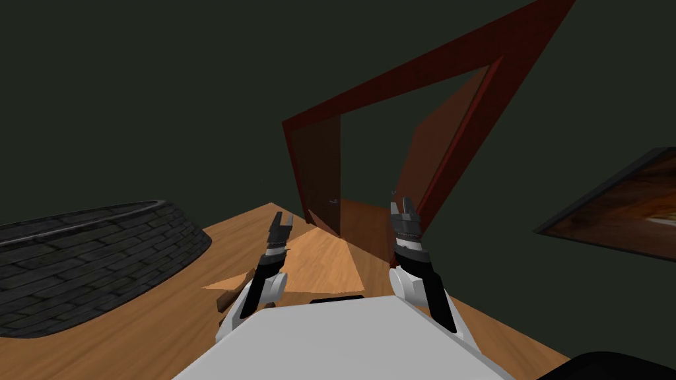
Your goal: Push the door open
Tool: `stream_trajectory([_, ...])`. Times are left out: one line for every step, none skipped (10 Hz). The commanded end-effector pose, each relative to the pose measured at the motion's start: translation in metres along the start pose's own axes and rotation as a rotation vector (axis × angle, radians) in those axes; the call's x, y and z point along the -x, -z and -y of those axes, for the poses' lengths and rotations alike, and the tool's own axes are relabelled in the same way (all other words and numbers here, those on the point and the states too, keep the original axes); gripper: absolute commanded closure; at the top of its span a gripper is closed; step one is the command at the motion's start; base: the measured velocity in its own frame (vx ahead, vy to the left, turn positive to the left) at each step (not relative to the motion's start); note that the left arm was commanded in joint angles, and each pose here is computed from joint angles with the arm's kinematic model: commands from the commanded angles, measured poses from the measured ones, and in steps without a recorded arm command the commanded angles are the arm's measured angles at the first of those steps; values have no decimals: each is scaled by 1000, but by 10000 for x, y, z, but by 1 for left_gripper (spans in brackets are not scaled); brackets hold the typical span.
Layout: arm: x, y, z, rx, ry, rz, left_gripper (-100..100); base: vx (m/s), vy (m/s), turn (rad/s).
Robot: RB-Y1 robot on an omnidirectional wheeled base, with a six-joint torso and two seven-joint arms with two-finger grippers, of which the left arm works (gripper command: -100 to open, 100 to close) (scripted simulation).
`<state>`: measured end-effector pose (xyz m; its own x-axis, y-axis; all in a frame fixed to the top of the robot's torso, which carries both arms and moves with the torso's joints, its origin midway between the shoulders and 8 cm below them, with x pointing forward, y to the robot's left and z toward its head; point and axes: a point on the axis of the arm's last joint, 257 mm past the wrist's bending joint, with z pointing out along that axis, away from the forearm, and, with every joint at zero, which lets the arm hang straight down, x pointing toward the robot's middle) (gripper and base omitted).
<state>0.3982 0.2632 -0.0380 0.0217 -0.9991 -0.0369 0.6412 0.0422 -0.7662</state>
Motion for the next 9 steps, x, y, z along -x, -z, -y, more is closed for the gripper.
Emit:
stream_trajectory([-52,12,-156,21,9,-6,-100,89,28,-59])
stream_trajectory([-74,35,-272,40,15,-9,-100,85,16,-77])
stream_trajectory([-98,48,-361,53,20,-13,-100,93,10,-75])
stream_trajectory([-122,71,-467,71,25,-17,-100,87,30,-71])
stream_trajectory([-148,89,-563,86,30,-21,-100,95,35,-69])
stream_trajectory([-177,96,-638,96,36,-25,-100,103,39,-75])
stream_trajectory([-175,112,-668,103,36,-25,-100,67,29,-23])
stream_trajectory([-203,135,-767,119,41,-29,-100,60,16,-46])
stream_trajectory([-232,159,-865,135,45,-33,-100,68,21,-77])
